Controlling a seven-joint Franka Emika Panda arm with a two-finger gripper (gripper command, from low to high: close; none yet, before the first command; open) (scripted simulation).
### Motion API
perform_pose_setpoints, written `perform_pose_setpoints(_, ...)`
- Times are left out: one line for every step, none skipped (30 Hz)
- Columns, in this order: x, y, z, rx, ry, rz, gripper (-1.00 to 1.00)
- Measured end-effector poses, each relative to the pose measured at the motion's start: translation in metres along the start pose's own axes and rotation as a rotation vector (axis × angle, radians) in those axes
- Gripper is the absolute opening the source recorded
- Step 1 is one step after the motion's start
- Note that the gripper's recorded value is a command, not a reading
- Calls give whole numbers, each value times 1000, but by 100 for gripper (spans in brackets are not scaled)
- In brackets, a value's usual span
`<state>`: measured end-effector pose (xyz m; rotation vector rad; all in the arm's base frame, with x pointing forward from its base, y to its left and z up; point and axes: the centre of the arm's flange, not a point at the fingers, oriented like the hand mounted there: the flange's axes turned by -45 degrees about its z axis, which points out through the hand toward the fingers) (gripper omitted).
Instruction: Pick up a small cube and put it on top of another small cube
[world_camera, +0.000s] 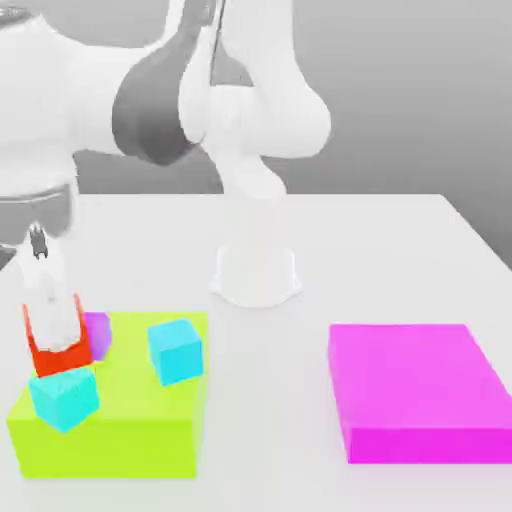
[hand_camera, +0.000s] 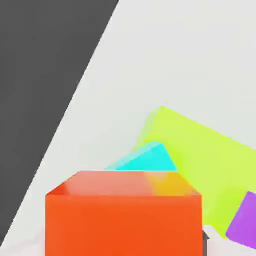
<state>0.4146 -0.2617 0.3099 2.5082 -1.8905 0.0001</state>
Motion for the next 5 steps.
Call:
perform_pose_setpoints(-2, -1, 13, 1, 0, -3, 100)
perform_pose_setpoints(-11, -11, 13, 1, 0, -31, 100)
perform_pose_setpoints(-13, -13, 13, 1, 0, -35, 100)
perform_pose_setpoints(-13, -13, 13, 1, 0, -36, 100)
perform_pose_setpoints(-13, -13, 13, 1, 0, -36, 100)
